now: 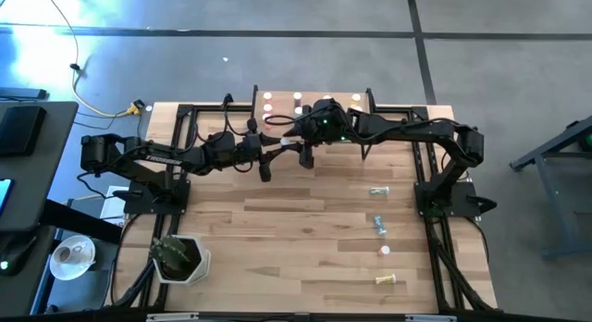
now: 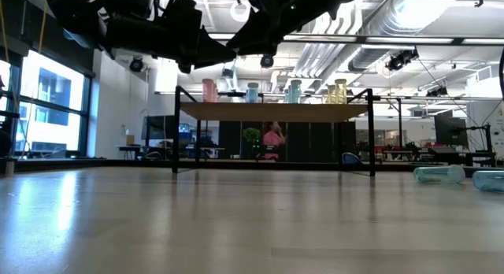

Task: Pick and place medicine bottles onto shelf by color
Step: Put the blue pill bottle on the shelf aligned with the other blue pill bottles

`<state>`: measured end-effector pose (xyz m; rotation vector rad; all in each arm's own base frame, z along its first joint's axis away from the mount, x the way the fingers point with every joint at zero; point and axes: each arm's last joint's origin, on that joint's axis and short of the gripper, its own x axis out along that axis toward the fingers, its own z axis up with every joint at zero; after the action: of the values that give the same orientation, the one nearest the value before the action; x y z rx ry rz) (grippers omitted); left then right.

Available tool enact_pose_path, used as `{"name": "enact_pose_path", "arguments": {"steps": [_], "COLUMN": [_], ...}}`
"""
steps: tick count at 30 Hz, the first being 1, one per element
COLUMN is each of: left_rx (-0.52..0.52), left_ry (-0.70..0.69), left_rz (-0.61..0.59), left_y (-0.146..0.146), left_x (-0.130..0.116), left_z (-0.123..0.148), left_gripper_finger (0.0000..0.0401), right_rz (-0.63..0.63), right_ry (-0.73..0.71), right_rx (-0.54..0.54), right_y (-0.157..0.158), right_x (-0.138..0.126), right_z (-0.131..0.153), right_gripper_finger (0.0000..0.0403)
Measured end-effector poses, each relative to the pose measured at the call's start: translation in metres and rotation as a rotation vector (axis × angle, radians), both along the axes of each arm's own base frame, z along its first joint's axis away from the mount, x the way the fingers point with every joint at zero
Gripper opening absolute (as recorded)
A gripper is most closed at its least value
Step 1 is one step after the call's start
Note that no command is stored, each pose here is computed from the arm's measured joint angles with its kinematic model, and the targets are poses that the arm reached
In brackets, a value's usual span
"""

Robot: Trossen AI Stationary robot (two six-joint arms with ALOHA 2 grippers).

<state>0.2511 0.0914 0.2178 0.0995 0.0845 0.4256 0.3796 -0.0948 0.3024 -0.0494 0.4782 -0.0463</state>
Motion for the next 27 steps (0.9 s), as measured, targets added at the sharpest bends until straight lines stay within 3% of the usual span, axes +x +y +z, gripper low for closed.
{"name": "enact_pose_path", "arguments": {"steps": [9,27], "left_rx": [0.0,0.0], "left_ry": [-0.001,0.0], "left_rz": [0.0,0.002], "left_y": [0.0001,0.0002], "left_x": [0.0,-0.0001], "left_z": [0.0001,0.0], "left_gripper_finger": [0.0101,0.0112], "right_rz": [0.011,0.012], "right_ry": [0.0,0.001], "right_rx": [0.008,0.008], "right_y": [0.0006,0.0006], "right_x": [-0.0001,-0.0001], "right_z": [0.0,-0.0001], "right_gripper_finger": [0.0117,0.0112]}}
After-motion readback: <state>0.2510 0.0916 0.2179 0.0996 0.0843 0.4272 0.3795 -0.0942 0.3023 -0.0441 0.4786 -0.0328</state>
